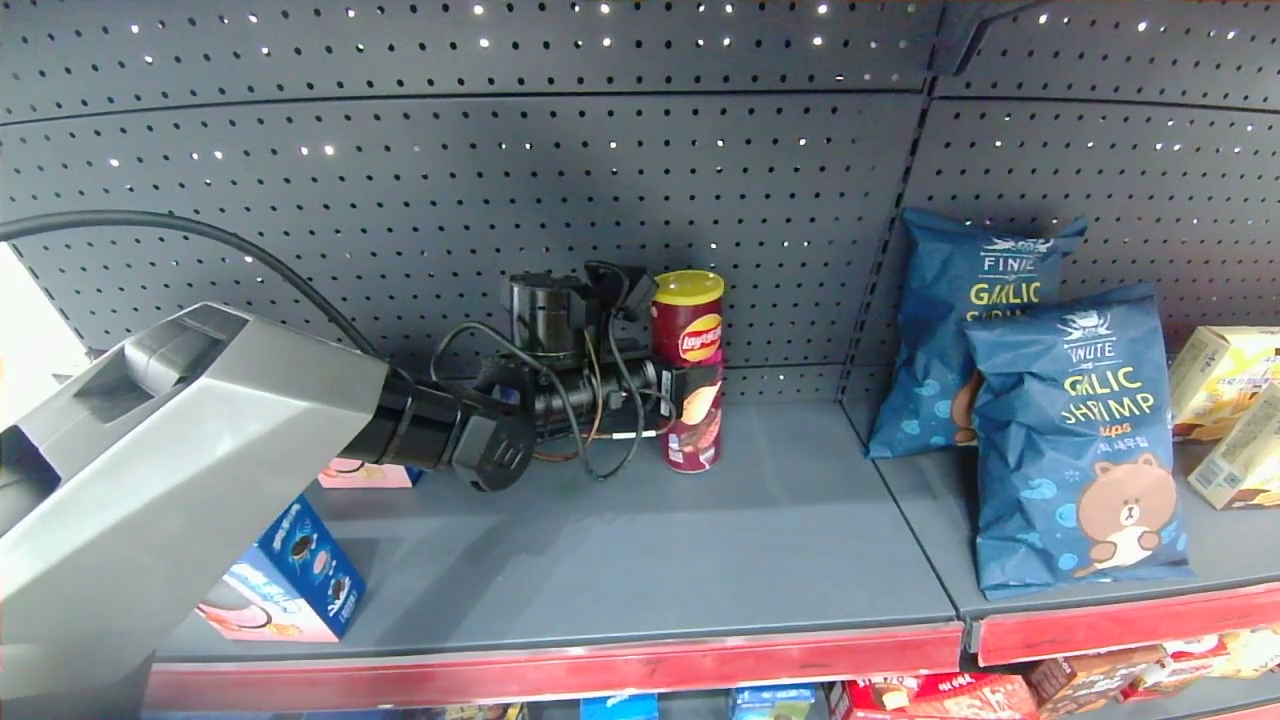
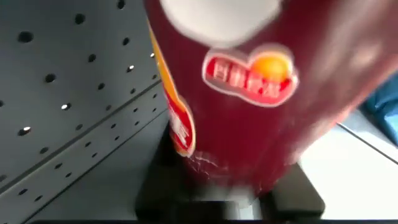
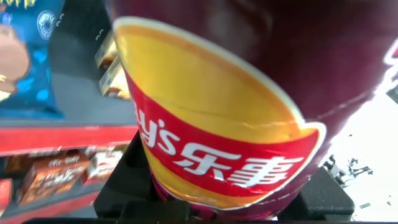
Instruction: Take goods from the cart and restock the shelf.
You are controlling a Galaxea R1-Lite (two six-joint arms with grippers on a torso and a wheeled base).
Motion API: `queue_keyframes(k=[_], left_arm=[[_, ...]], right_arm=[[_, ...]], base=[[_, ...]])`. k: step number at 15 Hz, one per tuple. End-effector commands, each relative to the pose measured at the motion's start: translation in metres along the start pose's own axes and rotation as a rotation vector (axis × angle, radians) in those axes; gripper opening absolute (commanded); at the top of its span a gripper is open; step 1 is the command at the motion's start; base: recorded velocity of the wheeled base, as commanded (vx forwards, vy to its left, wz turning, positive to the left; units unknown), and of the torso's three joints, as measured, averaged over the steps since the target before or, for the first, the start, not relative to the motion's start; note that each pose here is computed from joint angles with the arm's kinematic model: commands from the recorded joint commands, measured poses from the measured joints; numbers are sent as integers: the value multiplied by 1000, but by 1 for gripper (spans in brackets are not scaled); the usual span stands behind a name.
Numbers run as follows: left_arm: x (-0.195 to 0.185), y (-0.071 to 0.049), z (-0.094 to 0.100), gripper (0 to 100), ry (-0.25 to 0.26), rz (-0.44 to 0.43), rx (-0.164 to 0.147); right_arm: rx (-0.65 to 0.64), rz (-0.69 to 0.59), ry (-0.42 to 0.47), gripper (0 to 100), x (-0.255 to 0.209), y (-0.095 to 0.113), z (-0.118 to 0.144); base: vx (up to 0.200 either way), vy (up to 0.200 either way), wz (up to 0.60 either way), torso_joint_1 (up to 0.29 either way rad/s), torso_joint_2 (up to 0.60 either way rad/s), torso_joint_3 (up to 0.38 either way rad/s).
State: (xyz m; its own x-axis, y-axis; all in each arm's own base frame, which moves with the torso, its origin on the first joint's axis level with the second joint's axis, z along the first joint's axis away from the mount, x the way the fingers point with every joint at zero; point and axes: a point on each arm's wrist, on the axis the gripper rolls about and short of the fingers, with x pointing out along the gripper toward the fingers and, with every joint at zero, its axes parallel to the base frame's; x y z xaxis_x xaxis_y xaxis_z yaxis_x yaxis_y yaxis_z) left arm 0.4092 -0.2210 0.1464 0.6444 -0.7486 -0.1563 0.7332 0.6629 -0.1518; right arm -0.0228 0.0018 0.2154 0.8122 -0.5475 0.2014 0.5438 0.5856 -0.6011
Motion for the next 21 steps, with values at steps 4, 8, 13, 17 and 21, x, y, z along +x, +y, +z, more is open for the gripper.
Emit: queue_keyframes(k=[4, 8, 13, 17, 21], left_arm=[[2, -8, -2, 0, 9, -23, 0], [-18, -15, 2, 0, 3, -71, 6], [-70, -37, 20, 0, 3, -151, 24], [-97, -61, 21, 0, 16, -191, 53], [-130, -81, 15, 0, 45, -212, 45]], right_arm=[[9, -20, -28, 0, -7, -3, 1], [9, -17, -27, 0, -6, -2, 0], [20, -23, -48, 0, -14, -1, -5], [29, -21, -52, 0, -16, -1, -5], [37, -28, -61, 0, -31, -1, -13]], base=[[0, 0, 0, 0, 0, 0], [0, 0, 0, 0, 0, 0], [0, 0, 0, 0, 0, 0], [0, 0, 0, 0, 0, 0], [0, 0, 0, 0, 0, 0]])
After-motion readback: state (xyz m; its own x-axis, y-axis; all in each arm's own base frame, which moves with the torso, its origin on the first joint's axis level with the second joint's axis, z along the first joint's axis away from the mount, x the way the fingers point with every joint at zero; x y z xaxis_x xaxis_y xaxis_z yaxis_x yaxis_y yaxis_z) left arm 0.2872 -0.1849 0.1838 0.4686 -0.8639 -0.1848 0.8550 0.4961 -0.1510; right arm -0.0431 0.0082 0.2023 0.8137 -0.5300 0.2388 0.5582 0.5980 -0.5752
